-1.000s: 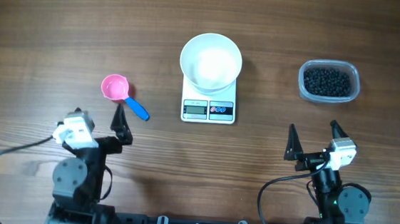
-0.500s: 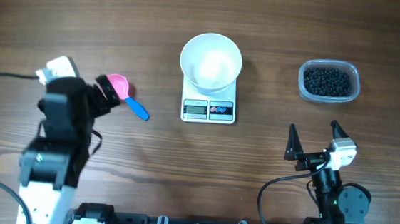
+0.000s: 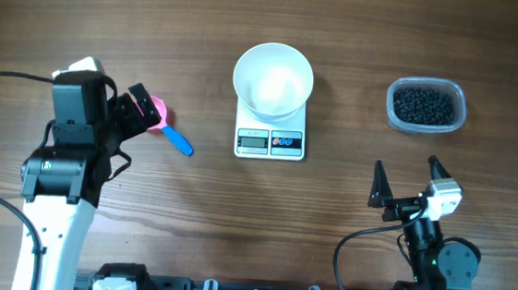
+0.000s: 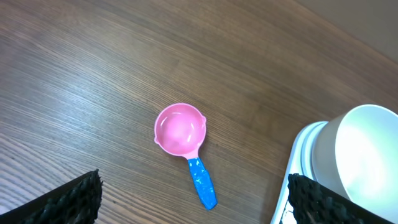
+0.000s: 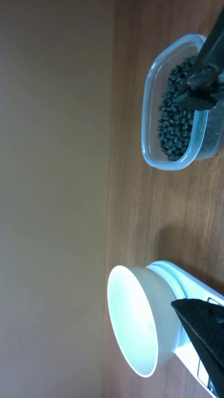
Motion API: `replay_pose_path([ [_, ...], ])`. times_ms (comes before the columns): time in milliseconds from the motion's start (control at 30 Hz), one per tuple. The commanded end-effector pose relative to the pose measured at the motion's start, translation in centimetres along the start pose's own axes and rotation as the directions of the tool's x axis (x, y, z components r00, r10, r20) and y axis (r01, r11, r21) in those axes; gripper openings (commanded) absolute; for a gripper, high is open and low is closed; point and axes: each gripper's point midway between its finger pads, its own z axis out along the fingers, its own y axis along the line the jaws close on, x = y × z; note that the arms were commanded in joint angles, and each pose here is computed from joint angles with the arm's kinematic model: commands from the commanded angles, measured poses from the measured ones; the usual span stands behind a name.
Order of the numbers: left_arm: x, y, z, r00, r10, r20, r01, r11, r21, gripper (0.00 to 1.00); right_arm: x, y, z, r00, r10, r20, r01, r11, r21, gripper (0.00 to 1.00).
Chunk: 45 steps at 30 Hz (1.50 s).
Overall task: Scoop item into bowl and weigh 150g on scale
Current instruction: 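Reach the left gripper to the pink scoop and grasp its rim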
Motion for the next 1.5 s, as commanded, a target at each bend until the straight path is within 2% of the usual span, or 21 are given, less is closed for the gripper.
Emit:
replay_pose_path([
  [0, -0.4, -0.4, 0.1, 1.000, -0.013, -0.001, 0.013, 1.000, 0.017, 1.00, -0.1, 0.0, 0.0, 1.000, -0.014, 0.009, 0.014, 1.000, 0.002, 1.00],
  [100, -0.2, -0.4, 0.5, 1.000, -0.015, -0.015, 0.015, 1.000, 0.011, 1.00, -0.1, 0.0, 0.0, 1.000, -0.014, 0.009, 0.014, 1.000, 0.002, 1.00],
  [200, 0.8, 0.1, 1.6, 0.992, -0.103, -0.066, 0.102, 0.994, -0.024, 1.00, -0.1, 0.0, 0.0, 1.000, -0.013, 0.009, 0.013, 1.000, 0.002, 1.00],
  [333, 2.3, 0.8, 4.0, 0.980, -0.136, -0.143, 0.123, 0.988, -0.093, 1.00, -0.1, 0.0, 0.0, 1.000, -0.014, 0.009, 0.014, 1.000, 0.002, 1.00],
  [567, 5.1, 3.8, 8.9, 0.936, -0.290, -0.201, 0.216, 0.922, -0.322, 1.00, -0.1, 0.0, 0.0, 1.000, -0.014, 0.009, 0.014, 1.000, 0.002, 1.00],
  [833, 6.0, 3.8, 13.3, 0.928, -0.303, -0.215, 0.220, 0.915, -0.339, 1.00, -0.1, 0.0, 0.0, 1.000, -0.014, 0.009, 0.014, 1.000, 0.002, 1.00],
  [933, 6.5, 4.5, 14.0, 0.896, -0.399, -0.193, 0.305, 0.872, -0.384, 1.00, -0.1, 0.0, 0.0, 1.000, -0.014, 0.009, 0.014, 1.000, 0.002, 1.00],
  [1167, 7.2, 6.1, 16.2, 0.831, -0.538, -0.139, 0.434, 0.785, -0.443, 0.85, -0.1, 0.0, 0.0, 1.000, -0.014, 0.009, 0.014, 1.000, 0.002, 1.00],
  [1267, 7.7, 5.8, 17.2, 0.826, -0.542, -0.157, 0.434, 0.788, -0.436, 0.82, -0.1, 0.0, 0.0, 1.000, -0.014, 0.009, 0.014, 1.000, 0.002, 1.00],
  [1467, 8.0, 5.4, 17.8, 0.817, -0.548, -0.177, 0.442, 0.794, -0.418, 0.64, -0.1, 0.0, 0.0, 1.000, -0.014, 0.009, 0.014, 1.000, 0.002, 1.00],
])
